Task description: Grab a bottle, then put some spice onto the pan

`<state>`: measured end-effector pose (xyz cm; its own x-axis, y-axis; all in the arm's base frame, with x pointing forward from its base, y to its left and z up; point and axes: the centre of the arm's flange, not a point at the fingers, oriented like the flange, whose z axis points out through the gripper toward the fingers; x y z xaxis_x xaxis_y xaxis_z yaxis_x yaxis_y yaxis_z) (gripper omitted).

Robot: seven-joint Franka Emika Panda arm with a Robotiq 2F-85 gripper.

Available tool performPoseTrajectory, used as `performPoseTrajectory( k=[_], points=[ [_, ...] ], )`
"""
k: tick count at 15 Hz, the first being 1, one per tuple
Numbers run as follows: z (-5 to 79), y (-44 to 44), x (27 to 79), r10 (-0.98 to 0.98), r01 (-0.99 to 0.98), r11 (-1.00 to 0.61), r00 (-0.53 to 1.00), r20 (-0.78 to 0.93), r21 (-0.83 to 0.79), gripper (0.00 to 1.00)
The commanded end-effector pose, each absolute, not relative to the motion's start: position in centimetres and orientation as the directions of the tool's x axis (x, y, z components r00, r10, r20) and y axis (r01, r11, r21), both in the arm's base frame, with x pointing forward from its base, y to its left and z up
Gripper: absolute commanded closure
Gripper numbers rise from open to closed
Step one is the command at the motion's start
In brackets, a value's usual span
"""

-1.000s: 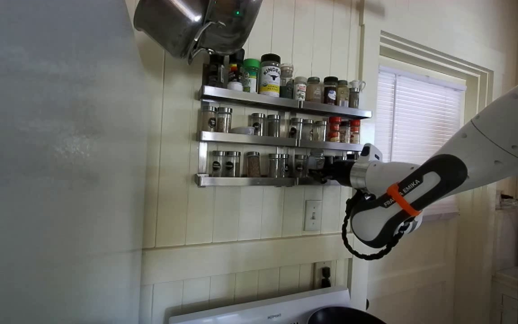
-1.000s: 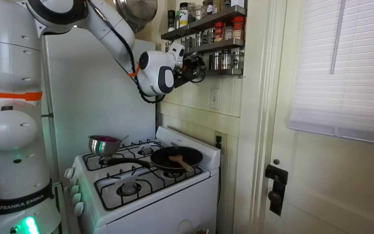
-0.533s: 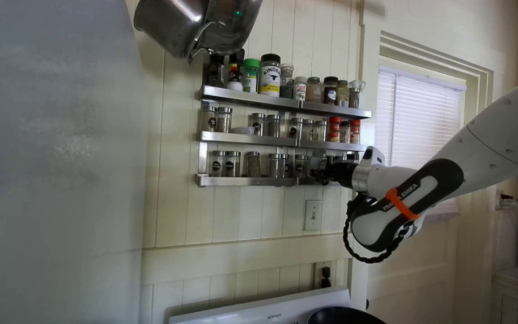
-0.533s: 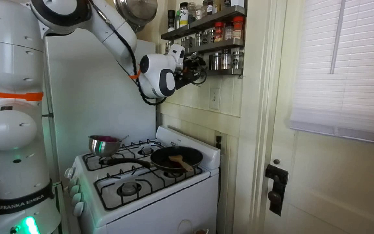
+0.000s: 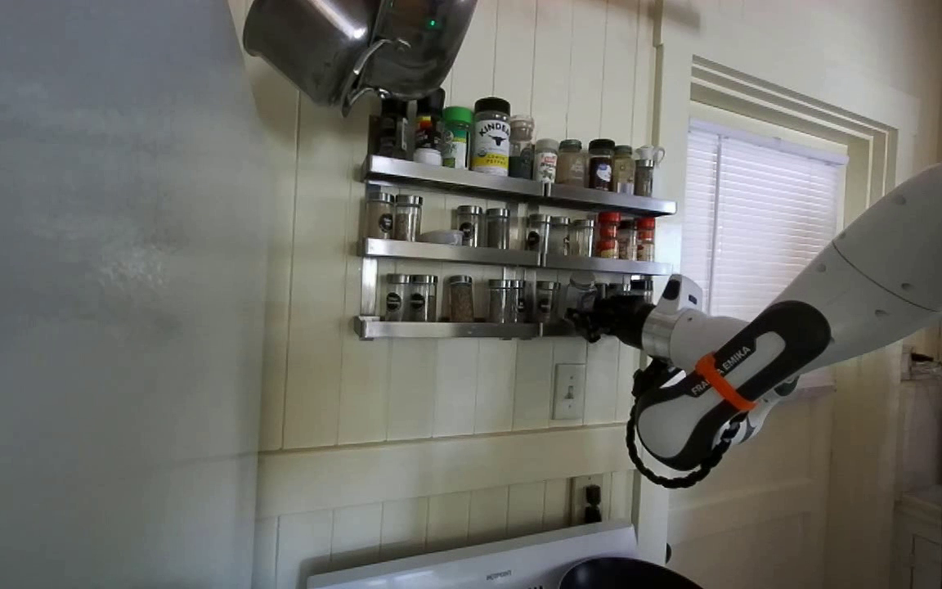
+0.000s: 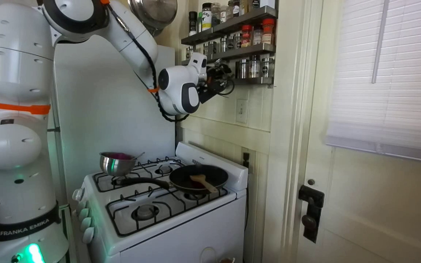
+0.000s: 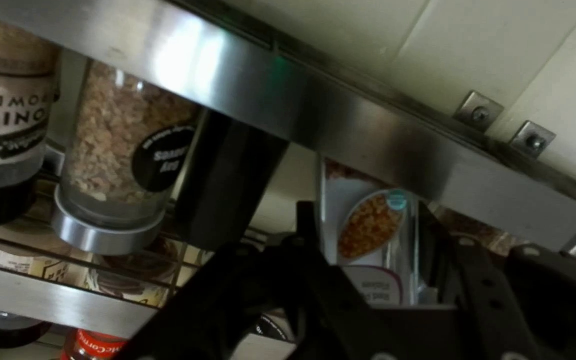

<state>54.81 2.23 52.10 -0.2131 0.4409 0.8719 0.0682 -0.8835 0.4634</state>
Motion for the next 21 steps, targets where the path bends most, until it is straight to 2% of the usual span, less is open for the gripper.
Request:
performPoseTrajectory(
  k=[1, 9, 21],
  points=[
    [49.7, 2.5, 53.3, 0.471, 0.064, -0.867, -0.212, 0.856, 0.493, 0.77],
    [50.6, 3.6, 51.5, 0.49, 0.043, -0.851, -0.294, 0.82, 0.524, 0.77],
    [51.5, 5.4, 48.6, 0.437, 0.057, -0.881, -0.284, 0.853, 0.47, 0.77]
  ],
)
